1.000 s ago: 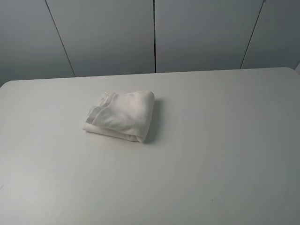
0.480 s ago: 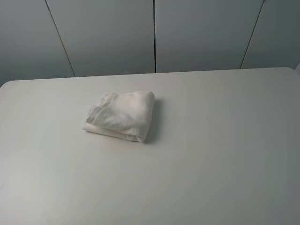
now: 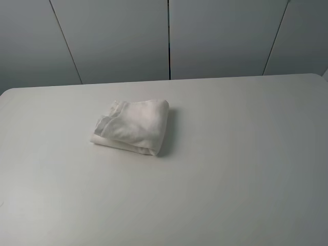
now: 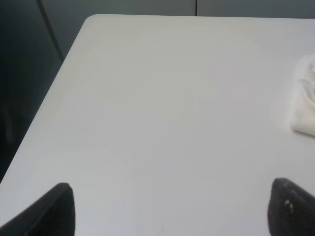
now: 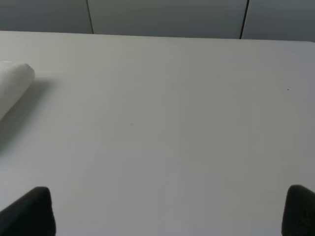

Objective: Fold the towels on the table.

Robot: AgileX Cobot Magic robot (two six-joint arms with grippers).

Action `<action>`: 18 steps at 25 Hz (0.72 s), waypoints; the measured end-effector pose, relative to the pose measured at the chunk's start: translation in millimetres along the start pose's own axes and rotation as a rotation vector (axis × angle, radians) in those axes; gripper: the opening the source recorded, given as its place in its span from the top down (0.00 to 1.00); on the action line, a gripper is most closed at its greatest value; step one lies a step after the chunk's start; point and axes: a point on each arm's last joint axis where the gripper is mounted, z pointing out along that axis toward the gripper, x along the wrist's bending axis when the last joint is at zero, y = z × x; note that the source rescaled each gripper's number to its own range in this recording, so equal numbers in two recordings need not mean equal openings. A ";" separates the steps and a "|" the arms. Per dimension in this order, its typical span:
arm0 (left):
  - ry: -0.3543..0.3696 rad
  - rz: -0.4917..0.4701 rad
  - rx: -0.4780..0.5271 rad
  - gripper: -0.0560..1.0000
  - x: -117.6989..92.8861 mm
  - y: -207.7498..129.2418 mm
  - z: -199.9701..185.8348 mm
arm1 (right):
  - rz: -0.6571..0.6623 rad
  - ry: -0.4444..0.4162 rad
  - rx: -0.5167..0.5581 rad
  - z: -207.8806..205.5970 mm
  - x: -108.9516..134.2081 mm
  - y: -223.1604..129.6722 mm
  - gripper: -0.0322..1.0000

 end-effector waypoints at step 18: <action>-0.007 -0.004 0.000 0.00 -0.6 0.0 0.0 | 0.000 0.000 0.000 0.0 0.0 0.0 0.00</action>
